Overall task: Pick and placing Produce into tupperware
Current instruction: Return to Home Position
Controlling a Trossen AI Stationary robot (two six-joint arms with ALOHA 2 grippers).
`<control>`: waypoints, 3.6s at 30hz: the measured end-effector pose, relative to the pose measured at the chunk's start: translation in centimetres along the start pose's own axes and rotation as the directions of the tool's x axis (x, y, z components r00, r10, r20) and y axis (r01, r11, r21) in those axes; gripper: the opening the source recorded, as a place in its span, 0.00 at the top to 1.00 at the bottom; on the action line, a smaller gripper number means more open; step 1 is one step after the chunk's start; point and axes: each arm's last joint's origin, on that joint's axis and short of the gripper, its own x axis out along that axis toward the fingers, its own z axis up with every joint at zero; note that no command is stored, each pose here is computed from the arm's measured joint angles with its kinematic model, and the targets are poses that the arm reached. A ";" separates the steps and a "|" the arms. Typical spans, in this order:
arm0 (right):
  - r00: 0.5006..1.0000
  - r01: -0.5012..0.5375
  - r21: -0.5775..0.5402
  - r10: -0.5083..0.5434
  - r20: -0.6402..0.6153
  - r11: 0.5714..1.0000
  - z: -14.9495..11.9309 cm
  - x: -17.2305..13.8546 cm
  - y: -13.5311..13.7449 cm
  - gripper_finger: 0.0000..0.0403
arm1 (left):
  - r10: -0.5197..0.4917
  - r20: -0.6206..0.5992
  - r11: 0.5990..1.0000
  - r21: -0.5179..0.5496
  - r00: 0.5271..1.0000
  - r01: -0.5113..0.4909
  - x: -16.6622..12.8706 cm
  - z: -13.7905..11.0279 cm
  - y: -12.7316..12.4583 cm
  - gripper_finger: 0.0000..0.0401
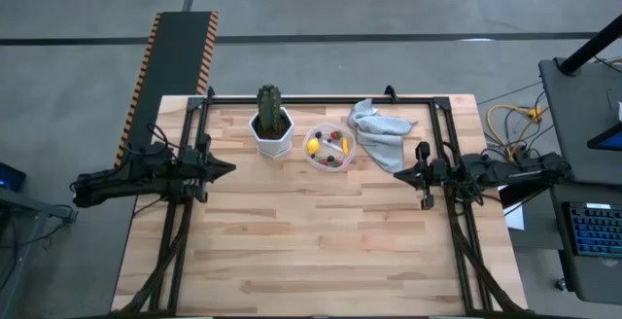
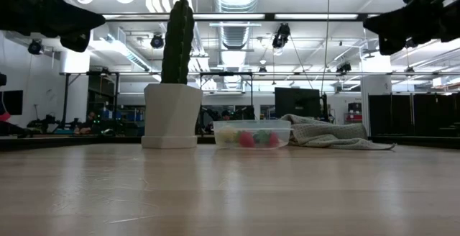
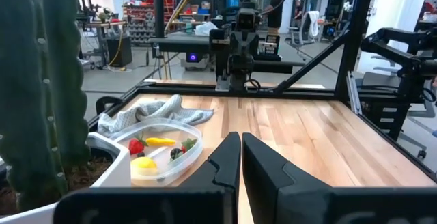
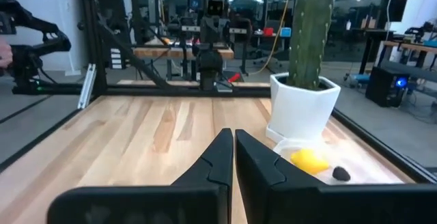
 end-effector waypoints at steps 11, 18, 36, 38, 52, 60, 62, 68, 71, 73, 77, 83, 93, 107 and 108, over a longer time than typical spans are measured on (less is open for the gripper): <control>0.999 0.019 0.009 -0.019 0.040 1.000 -1.9 0.2 0.0 0.98 | 0.003 -0.006 1.000 0.024 1.000 -0.003 0.1 -0.3 0.0 1.00; 0.996 0.085 -0.031 -0.084 0.029 0.996 -1.8 0.0 -0.2 0.98 | 0.004 -0.012 0.999 0.044 1.000 -0.004 0.2 -0.5 0.0 1.00; 0.992 0.123 -0.001 -0.123 -0.016 0.992 0.1 -1.4 -0.6 0.98 | 0.030 0.056 0.999 0.021 0.998 -0.032 2.3 -4.7 0.3 1.00; 0.991 0.132 -0.002 -0.132 0.003 0.991 0.0 -1.3 -0.6 0.98 | 0.031 0.055 0.999 0.026 0.998 -0.032 2.3 -4.7 0.3 1.00; 0.988 0.144 -0.011 -0.143 0.051 0.990 -1.9 -0.6 -0.5 0.98 | 0.053 0.060 0.997 0.046 0.997 -0.056 2.2 -4.7 0.3 1.00; 0.997 0.063 -0.028 -0.062 0.042 0.998 -2.0 -0.6 -0.3 0.98 | 0.053 0.056 0.997 0.044 0.997 -0.056 2.2 -4.8 0.3 1.00; 0.997 0.073 -0.025 -0.072 0.041 0.997 -2.0 -0.6 -0.3 0.98 | 0.053 0.055 0.997 0.044 0.997 -0.056 2.2 -4.8 0.3 1.00; 0.996 0.087 -0.003 -0.087 0.016 0.996 -2.2 -0.4 -0.5 0.98 | 0.043 0.043 0.998 0.045 0.998 -0.045 2.3 -4.9 0.3 1.00; 0.997 0.078 0.006 -0.078 0.004 0.997 -2.3 -0.3 -0.5 0.98 | 0.027 0.040 0.999 0.044 0.999 -0.028 2.4 -5.0 0.2 1.00; 0.997 0.078 0.001 -0.078 -0.002 0.997 -2.4 -0.3 -0.4 0.98 | 0.022 0.040 0.999 0.045 0.999 -0.024 2.4 -4.9 0.2 1.00; 0.997 0.077 0.005 -0.077 -0.001 0.997 -2.4 -0.3 -0.4 0.98 | 0.009 0.038 0.999 0.045 0.999 -0.011 2.4 -5.0 0.2 1.00; 0.998 0.067 0.003 -0.067 -0.007 0.998 -2.4 -0.2 -0.4 0.98 | -0.024 0.041 0.999 0.045 0.999 0.022 2.4 -4.9 0.1 1.00; 0.997 0.065 -0.036 -0.066 -0.028 0.997 -2.6 -0.1 -0.4 0.98 | -0.025 0.032 0.999 0.045 0.999 0.024 2.4 -5.0 0.1 1.00; 0.995 0.054 -0.042 -0.057 -0.087 0.998 -3.1 0.2 -0.3 0.98 | -0.031 -0.016 0.999 0.042 0.999 0.031 2.8 -5.4 0.1 1.00; 0.994 0.053 -0.042 -0.056 -0.090 0.998 -3.1 0.3 -0.3 0.98 | -0.031 -0.019 0.999 0.042 0.999 0.032 2.8 -5.4 0.1 1.00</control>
